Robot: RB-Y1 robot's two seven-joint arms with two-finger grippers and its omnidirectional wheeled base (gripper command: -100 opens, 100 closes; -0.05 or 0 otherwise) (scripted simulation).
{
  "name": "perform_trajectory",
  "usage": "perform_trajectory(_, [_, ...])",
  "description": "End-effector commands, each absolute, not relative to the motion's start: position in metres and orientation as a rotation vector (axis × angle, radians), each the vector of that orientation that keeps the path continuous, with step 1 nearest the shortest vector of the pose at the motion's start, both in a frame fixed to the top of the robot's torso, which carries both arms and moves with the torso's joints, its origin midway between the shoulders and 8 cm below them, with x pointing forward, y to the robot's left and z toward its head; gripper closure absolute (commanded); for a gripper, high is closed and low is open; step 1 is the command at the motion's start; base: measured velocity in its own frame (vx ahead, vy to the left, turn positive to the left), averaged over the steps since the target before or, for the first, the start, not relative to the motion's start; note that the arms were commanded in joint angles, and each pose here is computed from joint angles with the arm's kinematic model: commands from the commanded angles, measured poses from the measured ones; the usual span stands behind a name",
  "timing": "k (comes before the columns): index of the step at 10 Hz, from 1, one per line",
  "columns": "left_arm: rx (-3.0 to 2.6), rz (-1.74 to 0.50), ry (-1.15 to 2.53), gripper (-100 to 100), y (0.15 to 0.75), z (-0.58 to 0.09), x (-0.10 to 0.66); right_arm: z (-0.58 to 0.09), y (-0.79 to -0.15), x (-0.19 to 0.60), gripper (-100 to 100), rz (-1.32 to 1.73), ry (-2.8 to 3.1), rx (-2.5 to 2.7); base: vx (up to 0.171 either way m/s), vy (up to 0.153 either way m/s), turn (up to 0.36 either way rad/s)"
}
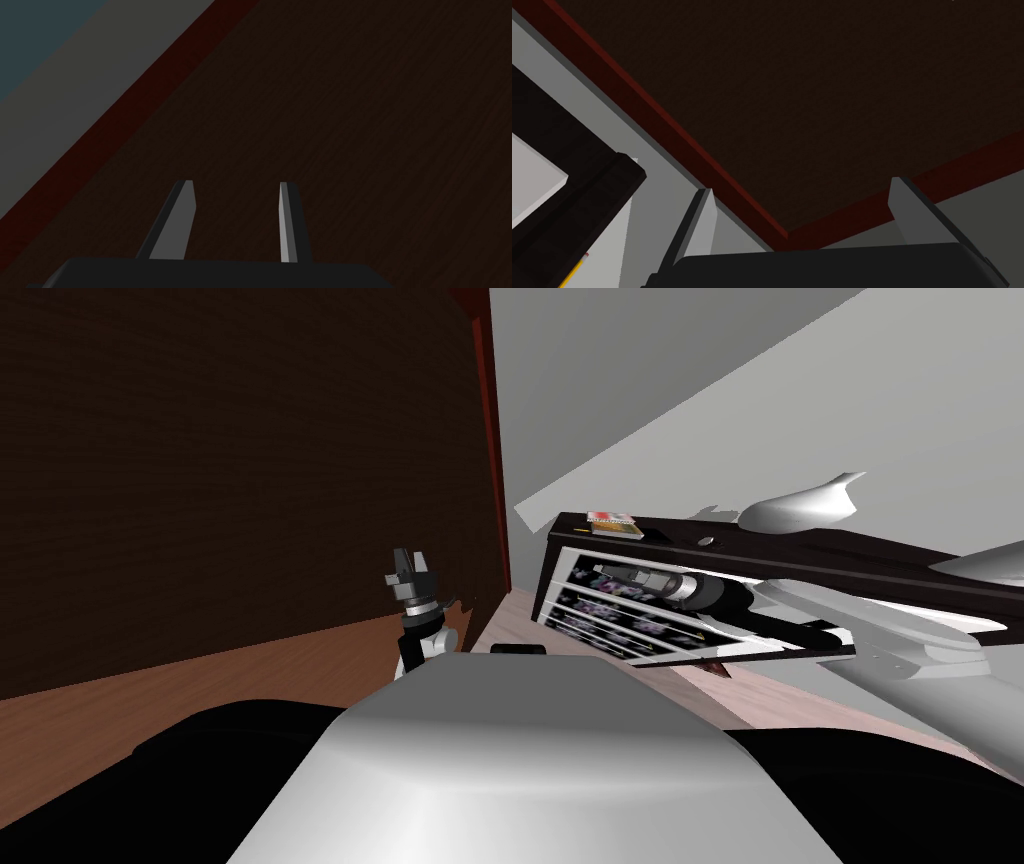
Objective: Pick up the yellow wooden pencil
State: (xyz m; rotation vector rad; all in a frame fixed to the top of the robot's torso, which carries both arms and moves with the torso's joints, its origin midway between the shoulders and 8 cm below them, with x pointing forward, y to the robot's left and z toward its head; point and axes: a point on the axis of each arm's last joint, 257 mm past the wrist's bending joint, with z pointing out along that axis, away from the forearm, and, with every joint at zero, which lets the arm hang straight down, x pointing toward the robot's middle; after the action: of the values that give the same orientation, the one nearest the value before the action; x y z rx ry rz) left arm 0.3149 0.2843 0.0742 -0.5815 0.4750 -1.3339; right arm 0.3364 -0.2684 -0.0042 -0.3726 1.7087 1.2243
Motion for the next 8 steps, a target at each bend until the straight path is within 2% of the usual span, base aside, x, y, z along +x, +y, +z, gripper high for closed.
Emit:
perform_trajectory(1, [-0.581,-1.334,0.475,0,0.284,0.074,0.315,-0.005,-0.269,0.337,-100,1.203,1.752,-0.414,0.002,-0.001,0.021])
perform_trajectory(8, [-0.581,-1.334,0.475,0,0.284,0.074,0.315,-0.005,-0.274,0.345,-100,1.097,1.902,-0.562,0.008,-0.004,0.012])
